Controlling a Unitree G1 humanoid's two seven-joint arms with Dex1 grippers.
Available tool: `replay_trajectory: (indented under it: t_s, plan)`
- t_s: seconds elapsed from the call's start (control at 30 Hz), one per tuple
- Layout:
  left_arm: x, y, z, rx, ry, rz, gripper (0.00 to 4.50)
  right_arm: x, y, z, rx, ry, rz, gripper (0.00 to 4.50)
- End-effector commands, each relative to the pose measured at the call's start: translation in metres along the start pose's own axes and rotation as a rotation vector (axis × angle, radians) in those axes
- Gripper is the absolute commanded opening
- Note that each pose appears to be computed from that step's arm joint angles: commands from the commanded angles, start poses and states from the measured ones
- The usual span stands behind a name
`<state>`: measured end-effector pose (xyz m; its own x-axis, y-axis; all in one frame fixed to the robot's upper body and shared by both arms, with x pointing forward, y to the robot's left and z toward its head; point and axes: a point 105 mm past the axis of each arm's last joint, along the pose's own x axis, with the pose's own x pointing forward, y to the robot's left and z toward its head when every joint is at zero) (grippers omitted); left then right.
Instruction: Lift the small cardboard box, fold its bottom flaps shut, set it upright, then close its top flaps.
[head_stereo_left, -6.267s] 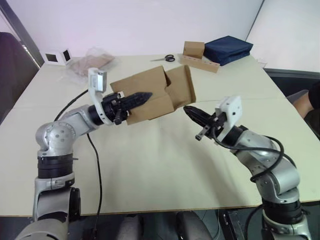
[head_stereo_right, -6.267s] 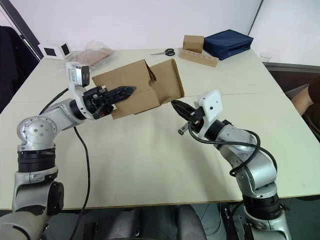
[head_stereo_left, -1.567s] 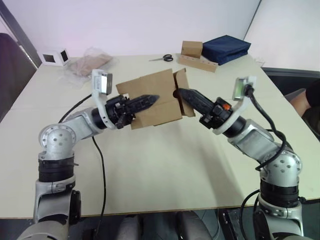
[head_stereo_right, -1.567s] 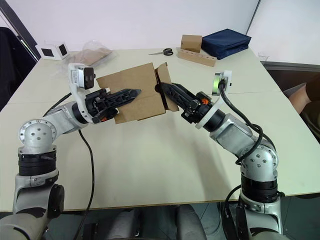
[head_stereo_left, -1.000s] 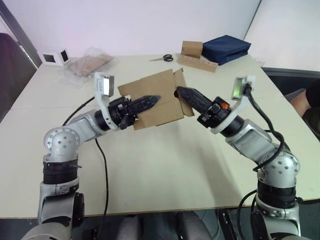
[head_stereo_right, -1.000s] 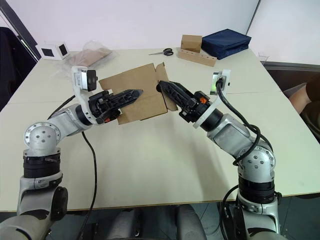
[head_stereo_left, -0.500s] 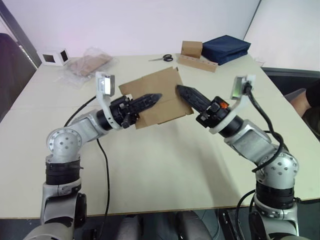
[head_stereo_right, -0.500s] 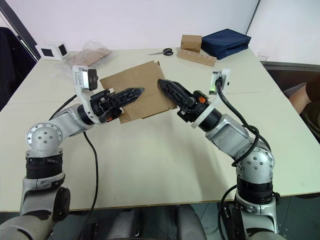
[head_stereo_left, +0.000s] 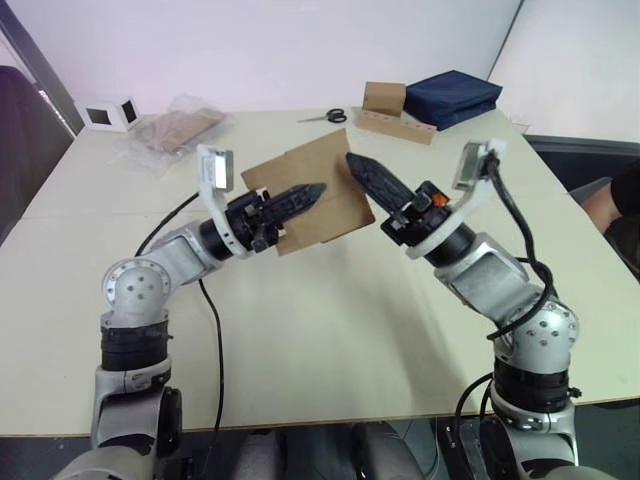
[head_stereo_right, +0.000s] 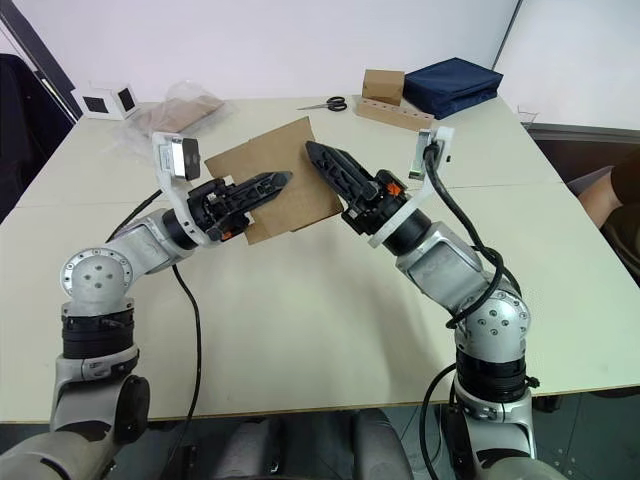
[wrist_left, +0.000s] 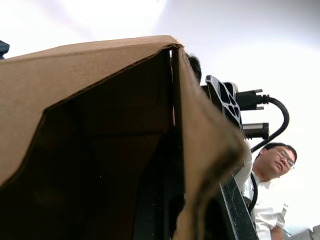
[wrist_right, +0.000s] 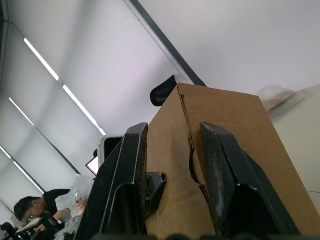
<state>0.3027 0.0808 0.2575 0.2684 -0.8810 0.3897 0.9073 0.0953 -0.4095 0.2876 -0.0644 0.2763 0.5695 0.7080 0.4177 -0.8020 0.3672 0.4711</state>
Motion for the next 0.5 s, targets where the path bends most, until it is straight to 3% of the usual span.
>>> replay_trajectory:
  t_s: [0.03,0.5]
  plan:
    - [0.007,-0.015,0.011,0.035,-0.031,-0.06,0.0,0.004,0.022,-0.013,-0.019,0.06,0.097,1.62]
    - [-0.001,-0.018,0.015,0.034,-0.023,-0.059,0.0,-0.02,-0.01,0.028,-0.137,0.037,0.0,1.62]
